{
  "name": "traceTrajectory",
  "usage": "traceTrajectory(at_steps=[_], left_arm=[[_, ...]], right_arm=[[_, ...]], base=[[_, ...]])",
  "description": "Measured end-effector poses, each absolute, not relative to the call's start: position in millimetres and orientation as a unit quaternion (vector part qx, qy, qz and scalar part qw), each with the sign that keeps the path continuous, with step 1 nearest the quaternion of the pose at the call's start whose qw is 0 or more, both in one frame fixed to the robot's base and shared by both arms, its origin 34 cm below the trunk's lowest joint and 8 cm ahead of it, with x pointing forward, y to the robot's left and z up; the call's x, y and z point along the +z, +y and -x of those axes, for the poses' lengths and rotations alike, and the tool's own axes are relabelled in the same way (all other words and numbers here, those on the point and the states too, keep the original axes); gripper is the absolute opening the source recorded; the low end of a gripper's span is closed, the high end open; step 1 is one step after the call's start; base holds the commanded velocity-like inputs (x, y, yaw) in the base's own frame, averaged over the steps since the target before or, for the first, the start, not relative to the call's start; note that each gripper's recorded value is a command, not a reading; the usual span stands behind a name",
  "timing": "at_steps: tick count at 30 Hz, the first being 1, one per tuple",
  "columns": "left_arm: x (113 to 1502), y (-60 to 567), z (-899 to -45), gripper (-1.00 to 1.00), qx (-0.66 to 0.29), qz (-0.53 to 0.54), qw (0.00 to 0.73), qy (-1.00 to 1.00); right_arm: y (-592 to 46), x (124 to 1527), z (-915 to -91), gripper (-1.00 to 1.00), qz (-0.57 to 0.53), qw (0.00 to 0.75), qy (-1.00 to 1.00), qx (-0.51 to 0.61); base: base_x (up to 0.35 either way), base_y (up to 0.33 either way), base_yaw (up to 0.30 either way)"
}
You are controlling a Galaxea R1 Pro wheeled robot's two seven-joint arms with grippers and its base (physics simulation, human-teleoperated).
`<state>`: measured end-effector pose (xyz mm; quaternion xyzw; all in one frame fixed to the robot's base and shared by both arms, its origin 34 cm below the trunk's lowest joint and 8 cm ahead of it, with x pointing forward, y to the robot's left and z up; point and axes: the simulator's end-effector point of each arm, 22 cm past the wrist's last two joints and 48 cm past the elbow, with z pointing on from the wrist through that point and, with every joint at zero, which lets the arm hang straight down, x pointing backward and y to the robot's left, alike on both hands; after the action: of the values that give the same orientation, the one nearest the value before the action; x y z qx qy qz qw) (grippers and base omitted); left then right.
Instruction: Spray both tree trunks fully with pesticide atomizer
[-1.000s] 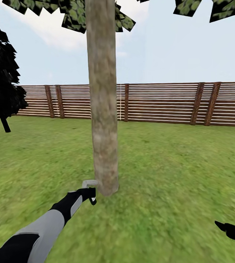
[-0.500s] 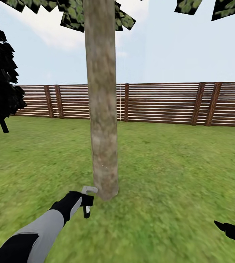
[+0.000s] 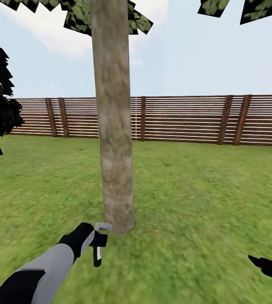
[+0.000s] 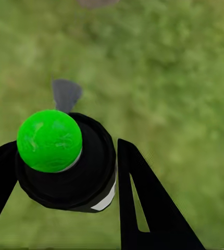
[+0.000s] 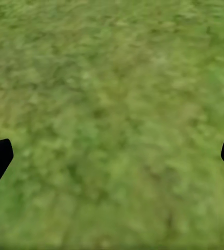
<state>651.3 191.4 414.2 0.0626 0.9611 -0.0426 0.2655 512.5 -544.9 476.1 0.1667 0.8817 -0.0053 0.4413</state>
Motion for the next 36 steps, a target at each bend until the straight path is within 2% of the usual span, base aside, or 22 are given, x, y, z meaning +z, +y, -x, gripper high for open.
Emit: traceTrajectory(at_steps=[11,17,24,36], left_arm=[[341.5,193.0,-597.9,-1.0,-0.048,-0.07,0.266,0.96],[336.3,200.1,-601.1,-1.0,-0.047,-0.073,0.343,0.935],[358.3,199.7,-624.0,-1.0,-0.045,-0.073,0.381,0.921],[353.1,200.9,-618.6,-1.0,-0.043,-0.072,0.363,0.928]], right_arm=[[-547.7,477.2,-511.9,1.0,-0.167,0.442,0.882,-0.008],[-547.7,477.3,-511.9,1.0,-0.167,0.442,0.882,-0.008],[-549.6,478.0,-511.2,1.0,-0.167,0.442,0.881,-0.009],[-549.7,478.0,-511.2,1.0,-0.167,0.442,0.881,-0.009]], base=[[0.0,0.0,0.0],[0.0,0.0,0.0],[0.011,0.0,0.0],[0.309,0.0,0.0]])
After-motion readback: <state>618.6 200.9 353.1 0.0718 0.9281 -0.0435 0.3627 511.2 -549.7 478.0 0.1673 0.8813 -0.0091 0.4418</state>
